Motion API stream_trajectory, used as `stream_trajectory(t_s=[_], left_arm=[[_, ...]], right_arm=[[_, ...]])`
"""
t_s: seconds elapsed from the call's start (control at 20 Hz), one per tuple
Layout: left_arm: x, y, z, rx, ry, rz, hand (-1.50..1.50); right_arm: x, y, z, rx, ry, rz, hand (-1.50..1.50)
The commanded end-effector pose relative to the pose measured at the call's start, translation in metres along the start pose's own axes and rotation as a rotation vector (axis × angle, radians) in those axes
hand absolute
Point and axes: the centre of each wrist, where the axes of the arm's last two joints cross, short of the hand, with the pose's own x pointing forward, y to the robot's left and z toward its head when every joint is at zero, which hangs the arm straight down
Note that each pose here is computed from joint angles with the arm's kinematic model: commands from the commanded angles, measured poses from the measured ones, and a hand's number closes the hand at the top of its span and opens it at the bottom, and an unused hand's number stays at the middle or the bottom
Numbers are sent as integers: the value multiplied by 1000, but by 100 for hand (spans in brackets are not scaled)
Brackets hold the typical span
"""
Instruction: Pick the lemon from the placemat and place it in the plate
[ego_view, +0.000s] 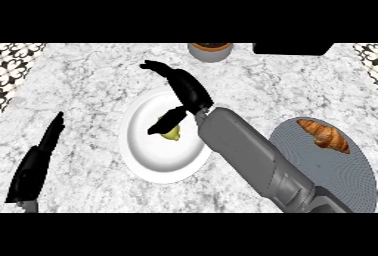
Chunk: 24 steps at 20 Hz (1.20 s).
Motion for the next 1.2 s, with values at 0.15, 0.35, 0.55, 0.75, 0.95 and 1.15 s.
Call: stream_trajectory(t_s=[0.15,0.35,0.55,0.75,0.95,1.15], left_arm=[[5,3,5,19,-11,8,0],[-1,3,1,11,-2,-14,0],[4,1,8,12,-17,-2,0],[-5,5,0,-14,-15,12,0],[1,5,5,-30,-34,23,0],[8,4,-10,-17,-40,20,0]], right_arm=[[-35,-57,2,-172,33,-241,-150],[-69,-108,22,-186,-3,-335,-150],[-94,-157,44,-187,-71,-329,-150],[-106,-185,54,-201,-119,-308,-150],[-118,-197,65,-195,-98,-278,-150],[-125,-216,80,-202,-90,-279,-150]])
